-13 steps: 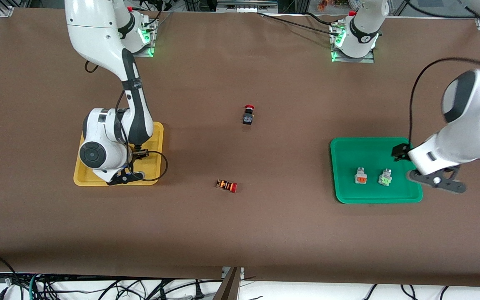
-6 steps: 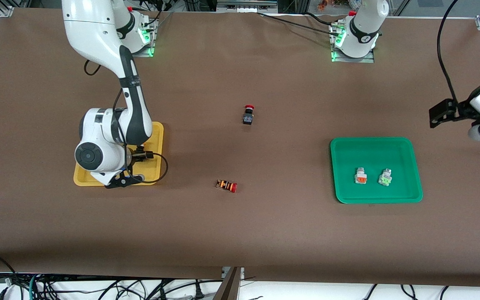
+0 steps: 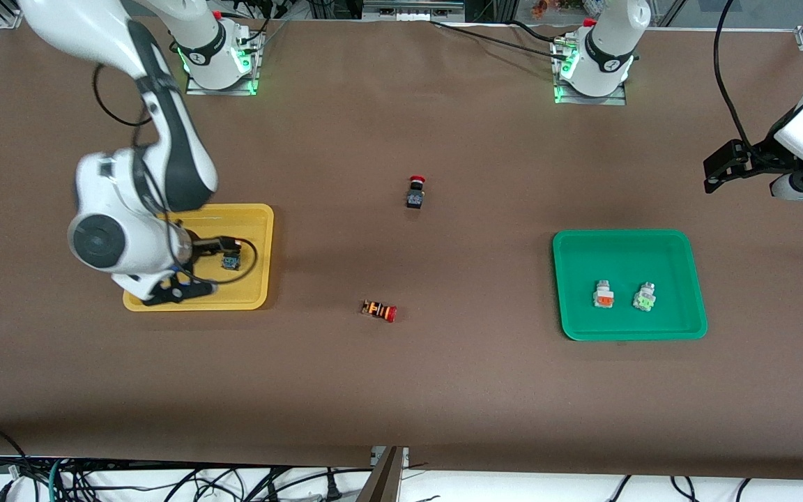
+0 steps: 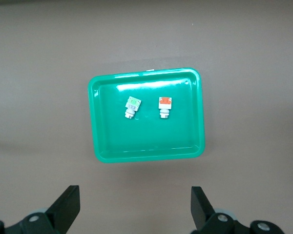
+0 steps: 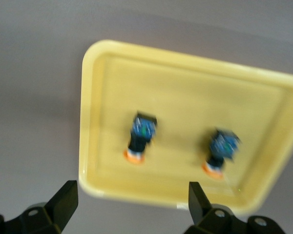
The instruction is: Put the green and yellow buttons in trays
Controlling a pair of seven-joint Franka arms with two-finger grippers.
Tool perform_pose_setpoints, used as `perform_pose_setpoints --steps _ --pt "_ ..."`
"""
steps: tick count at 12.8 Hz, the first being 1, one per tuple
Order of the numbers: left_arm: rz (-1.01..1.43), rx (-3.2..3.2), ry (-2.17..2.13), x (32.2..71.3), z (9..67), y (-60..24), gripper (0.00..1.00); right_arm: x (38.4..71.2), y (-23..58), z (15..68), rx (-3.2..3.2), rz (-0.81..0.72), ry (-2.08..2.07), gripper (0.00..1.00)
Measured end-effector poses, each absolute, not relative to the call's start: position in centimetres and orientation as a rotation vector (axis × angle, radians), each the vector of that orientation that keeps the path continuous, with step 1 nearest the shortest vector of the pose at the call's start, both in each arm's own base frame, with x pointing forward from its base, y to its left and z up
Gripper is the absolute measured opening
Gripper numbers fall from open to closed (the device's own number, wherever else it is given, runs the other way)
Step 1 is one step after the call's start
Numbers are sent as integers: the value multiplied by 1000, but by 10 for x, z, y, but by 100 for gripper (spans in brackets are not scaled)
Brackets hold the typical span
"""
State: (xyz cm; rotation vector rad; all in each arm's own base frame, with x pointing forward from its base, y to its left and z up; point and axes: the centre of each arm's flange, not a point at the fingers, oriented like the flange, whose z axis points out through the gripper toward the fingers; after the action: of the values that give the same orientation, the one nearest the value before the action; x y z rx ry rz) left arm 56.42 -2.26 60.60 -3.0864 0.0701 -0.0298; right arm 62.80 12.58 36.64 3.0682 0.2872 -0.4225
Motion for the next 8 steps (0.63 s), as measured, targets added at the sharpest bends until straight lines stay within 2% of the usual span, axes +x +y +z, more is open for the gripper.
perform_pose_setpoints --steps 4,8 --pt "-26 -3087 64 564 605 -20 100 577 89 504 3094 -382 246 100" --pt "-27 -3087 66 564 604 -21 100 535 62 587 3102 -290 190 100"
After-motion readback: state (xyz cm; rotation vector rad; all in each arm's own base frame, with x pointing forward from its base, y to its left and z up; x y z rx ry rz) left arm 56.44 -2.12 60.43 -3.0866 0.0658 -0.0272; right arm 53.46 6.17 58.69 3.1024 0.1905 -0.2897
